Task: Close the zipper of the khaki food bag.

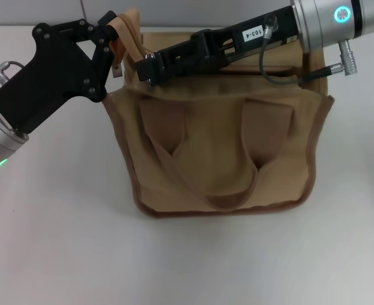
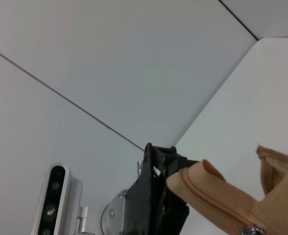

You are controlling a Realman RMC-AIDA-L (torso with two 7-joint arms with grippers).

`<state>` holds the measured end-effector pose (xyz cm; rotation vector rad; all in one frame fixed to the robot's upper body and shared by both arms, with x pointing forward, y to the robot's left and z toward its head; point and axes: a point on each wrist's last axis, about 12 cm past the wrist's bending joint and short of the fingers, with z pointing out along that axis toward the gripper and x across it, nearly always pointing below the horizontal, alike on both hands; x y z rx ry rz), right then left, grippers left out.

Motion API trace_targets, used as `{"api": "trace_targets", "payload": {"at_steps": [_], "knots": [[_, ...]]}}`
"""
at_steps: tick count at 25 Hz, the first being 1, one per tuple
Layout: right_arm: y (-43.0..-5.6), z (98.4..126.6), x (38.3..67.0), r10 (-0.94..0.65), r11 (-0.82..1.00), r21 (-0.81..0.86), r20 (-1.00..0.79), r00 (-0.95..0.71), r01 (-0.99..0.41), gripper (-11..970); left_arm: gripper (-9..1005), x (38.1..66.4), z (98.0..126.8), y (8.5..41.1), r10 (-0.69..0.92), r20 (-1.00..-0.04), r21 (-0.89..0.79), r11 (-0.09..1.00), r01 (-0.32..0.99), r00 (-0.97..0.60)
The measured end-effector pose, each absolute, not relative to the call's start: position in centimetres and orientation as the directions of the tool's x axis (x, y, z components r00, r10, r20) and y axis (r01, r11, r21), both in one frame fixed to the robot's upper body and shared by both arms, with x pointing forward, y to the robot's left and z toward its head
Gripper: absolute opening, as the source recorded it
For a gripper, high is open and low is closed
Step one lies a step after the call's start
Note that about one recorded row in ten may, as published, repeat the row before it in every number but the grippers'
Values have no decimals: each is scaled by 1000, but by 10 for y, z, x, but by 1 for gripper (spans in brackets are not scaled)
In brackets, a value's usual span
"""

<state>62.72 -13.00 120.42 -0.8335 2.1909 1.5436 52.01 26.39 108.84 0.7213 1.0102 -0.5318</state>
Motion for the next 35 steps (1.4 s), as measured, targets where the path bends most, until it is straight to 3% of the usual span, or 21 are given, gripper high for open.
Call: {"api": "trace_targets", "payload": {"at_steps": [4, 7, 13, 18, 35], "knots": [[-132, 1202, 628, -256, 252, 740, -571, -780, -624, 713, 8, 520, 1089, 264, -73, -894, 291, 655, 697, 442], [-135, 1199, 628, -241, 263, 746, -563, -790, -612, 519, 8, 521, 1089, 263, -75, -894, 290, 655, 698, 441], [-133, 1195, 626, -233, 265, 754, -554, -799, -601, 502, 8, 521, 1089, 263, -81, -897, 281, 654, 703, 434], [-133, 1194, 627, -229, 271, 753, -555, -800, -600, 376, 8, 521, 1089, 262, -82, -897, 281, 653, 703, 435], [-136, 1193, 627, -218, 272, 752, -560, -799, -601, 217, 9, 521, 1089, 263, -83, -897, 281, 653, 703, 435]]}}
